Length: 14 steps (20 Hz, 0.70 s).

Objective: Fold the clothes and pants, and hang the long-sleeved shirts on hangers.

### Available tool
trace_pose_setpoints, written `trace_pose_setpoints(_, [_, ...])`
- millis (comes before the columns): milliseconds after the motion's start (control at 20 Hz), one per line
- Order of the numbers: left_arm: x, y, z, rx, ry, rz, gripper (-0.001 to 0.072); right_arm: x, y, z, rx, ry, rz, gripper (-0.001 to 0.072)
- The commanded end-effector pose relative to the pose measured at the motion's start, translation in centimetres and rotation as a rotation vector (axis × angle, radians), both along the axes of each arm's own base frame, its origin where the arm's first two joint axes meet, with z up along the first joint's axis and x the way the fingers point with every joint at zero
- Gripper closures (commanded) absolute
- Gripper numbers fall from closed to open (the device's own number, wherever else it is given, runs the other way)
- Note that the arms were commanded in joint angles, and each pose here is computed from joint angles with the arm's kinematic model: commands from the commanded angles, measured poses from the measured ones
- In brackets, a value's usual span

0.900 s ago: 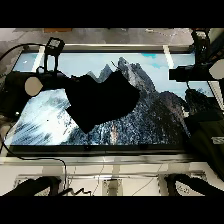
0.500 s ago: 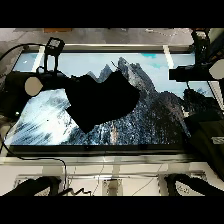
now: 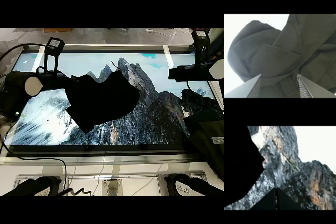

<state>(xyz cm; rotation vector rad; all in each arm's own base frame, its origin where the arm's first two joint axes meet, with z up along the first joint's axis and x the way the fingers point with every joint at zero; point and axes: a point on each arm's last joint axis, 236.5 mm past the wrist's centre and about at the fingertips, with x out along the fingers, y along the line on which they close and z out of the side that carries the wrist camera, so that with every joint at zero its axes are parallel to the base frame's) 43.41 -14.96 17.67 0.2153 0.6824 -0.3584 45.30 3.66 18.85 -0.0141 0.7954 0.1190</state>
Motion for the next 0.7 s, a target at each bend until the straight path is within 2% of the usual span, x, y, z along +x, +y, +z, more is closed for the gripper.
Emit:
trace_pose_setpoints(0, [-0.1, -0.1, 0.0, -0.009, 0.002, -0.001, 0.0223, 0.6, 3.3, 0.9, 0.146, -0.032, 0.053, 0.0687])
trace_pose_setpoints(100, [-0.2, -0.6, 0.1, -0.032, 0.009, -0.006, 0.0223, -0.9, 7.6, -0.8, 0.193, 0.052, 0.219, 0.0687])
trace_pose_setpoints(250, [0.0, -1.3, 0.6, -0.069, -0.007, -0.013, 0.0224, -5.5, 15.2, -7.1, 0.080, 0.240, 0.548, 0.0687])
trace_pose_setpoints(450, [0.8, 5.2, -0.2, 0.186, -0.022, 0.078, 0.0224, -9.4, 24.5, -14.9, -0.086, 0.287, 0.869, 0.0687])
trace_pose_setpoints(500, [0.7, 7.3, -0.8, 0.232, 0.007, 0.116, 0.0224, -9.9, 26.9, -16.4, -0.122, 0.271, 0.926, 0.0665])
trace_pose_setpoints(650, [-0.1, 14.4, -2.0, 0.281, 0.101, 0.269, 0.0224, -10.9, 33.1, -19.5, -0.232, 0.143, 1.097, 0.0447])
